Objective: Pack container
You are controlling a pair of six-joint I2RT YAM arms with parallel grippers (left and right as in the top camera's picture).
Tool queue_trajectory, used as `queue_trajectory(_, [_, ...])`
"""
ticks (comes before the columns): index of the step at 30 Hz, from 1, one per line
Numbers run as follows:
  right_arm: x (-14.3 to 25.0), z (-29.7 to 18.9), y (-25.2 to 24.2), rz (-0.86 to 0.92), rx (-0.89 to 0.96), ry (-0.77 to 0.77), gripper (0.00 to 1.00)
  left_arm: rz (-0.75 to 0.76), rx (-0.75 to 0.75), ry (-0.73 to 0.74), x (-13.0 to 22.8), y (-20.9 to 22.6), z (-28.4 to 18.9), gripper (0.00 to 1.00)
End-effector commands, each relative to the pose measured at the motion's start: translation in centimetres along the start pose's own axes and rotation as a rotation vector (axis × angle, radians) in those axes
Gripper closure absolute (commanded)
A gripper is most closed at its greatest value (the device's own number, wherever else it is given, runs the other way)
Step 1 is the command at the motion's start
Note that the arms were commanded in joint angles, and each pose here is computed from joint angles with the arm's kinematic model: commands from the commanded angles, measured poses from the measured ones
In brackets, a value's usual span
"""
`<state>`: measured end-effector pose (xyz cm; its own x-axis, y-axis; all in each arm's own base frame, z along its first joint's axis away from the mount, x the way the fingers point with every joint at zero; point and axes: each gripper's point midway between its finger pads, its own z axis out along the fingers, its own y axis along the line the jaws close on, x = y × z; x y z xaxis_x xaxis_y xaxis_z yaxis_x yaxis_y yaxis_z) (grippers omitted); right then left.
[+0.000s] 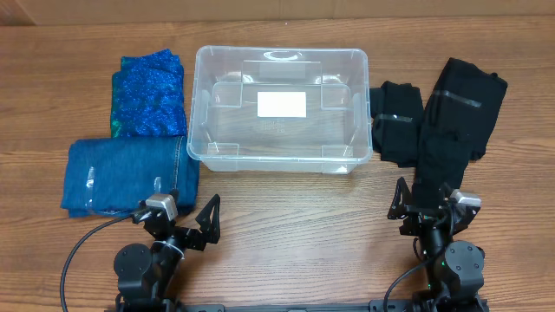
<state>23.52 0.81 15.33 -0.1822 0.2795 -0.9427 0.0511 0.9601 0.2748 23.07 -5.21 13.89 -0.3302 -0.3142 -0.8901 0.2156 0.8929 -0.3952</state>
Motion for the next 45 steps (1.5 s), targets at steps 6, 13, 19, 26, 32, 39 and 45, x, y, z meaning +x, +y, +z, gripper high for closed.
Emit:
queue_trajectory(6, [-0.1, 0.0, -0.1, 0.006, 0.0, -0.008, 0.0, -0.027, -0.31, -0.036, -12.5, -0.4, -4.6, 0.0])
queue_trajectory(13, [-0.1, 0.0, -0.1, 0.006, 0.0, -0.008, 0.0, 0.23, -0.405, 0.362, -16.9, -0.3, -2.4, 0.0])
queue_trajectory(19, [-0.1, 0.0, -0.1, 0.006, 0.0, -0.008, 0.0, -0.075, -0.723, 0.468, -16.2, 8.8, -1.8, 0.0])
queue_trajectory(26, [-0.1, 0.0, -0.1, 0.006, 0.0, -0.008, 0.0, -0.651, -0.722, 0.496, -11.9, 21.2, -4.7, 0.0])
queue_trajectory(32, [-0.1, 0.0, -0.1, 0.006, 0.0, -0.008, 0.0, -0.859, -0.529, 0.455, -7.8, 28.0, -4.6, 0.0])
queue_trajectory(39, [-0.1, 0.0, -0.1, 0.006, 0.0, -0.008, 0.0, -0.805, -0.426, 0.516, -3.4, 31.2, -1.6, 0.0])
queue_trajectory(45, [-0.1, 0.0, -0.1, 0.006, 0.0, -0.008, 0.0, -0.766, -0.407, 0.612, 0.2, 31.8, 1.7, 0.0])
